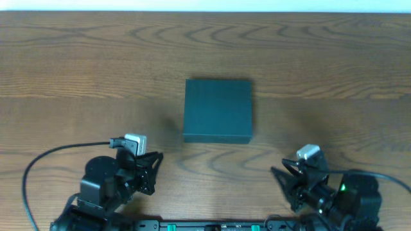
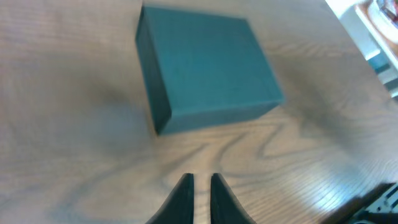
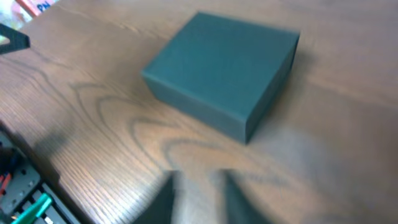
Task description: Pack container
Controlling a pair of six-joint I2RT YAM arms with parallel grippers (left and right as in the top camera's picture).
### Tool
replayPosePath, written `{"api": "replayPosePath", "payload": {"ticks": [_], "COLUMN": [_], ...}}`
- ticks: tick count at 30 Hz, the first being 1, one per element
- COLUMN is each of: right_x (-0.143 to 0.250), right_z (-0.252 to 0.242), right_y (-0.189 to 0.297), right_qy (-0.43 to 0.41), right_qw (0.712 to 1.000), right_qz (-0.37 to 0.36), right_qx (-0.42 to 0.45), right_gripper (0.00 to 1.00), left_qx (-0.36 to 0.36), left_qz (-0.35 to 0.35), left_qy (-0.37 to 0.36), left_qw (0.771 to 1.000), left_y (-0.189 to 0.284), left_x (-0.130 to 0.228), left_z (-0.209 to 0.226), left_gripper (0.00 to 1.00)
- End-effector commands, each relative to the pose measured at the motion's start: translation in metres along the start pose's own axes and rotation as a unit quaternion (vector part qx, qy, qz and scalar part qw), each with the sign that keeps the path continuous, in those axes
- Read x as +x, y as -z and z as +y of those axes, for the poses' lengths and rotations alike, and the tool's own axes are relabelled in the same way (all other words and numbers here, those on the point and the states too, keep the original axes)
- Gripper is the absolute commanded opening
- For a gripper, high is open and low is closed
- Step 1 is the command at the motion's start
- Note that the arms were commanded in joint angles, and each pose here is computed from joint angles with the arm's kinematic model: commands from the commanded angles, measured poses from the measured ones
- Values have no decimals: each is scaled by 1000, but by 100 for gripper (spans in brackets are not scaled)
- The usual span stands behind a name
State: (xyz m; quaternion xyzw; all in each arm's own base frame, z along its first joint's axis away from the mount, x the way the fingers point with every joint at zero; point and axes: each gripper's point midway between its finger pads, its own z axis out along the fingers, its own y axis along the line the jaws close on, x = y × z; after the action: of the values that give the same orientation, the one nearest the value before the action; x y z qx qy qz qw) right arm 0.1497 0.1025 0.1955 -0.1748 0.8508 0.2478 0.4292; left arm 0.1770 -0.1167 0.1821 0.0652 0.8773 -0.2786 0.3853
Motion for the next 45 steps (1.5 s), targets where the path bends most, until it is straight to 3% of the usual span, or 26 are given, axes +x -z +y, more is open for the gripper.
{"api": "replayPosePath", "payload": {"ticks": [1,5,13,23,26,32,37,45], "right_x": [9,22,28,28,28,28,28,28], "right_z": [0,-1,-1,-1,-1,-1,-1,-1], "right_y": [-2,-4,-4,-4,-4,-4,-4,-4], "right_qy": [-101,-158,-164,-164,-164,-164,-164,-164], "right_qw": [995,987,986,986,986,986,986,986], "right_qz": [-11,11,21,21,21,21,21,21], "right_qx": [-3,-1,2,2,2,2,2,2], "right_gripper": [99,99,99,99,99,99,99,99], "left_qx": [-9,-17,-45,-46,-130,-164,-213,-190], "left_qz": [-3,16,73,75,-4,-92,-101,-160], "left_qy": [78,116,134,134,89,-93,-87,-90], "left_qw": [997,993,987,987,988,978,968,964], "left_y": [-9,-12,-9,-7,4,17,12,-18], "left_x": [10,22,52,55,31,-2,11,16], "left_z": [10,15,25,25,57,74,105,119], "left_gripper": [96,95,96,96,95,95,95,95]}}
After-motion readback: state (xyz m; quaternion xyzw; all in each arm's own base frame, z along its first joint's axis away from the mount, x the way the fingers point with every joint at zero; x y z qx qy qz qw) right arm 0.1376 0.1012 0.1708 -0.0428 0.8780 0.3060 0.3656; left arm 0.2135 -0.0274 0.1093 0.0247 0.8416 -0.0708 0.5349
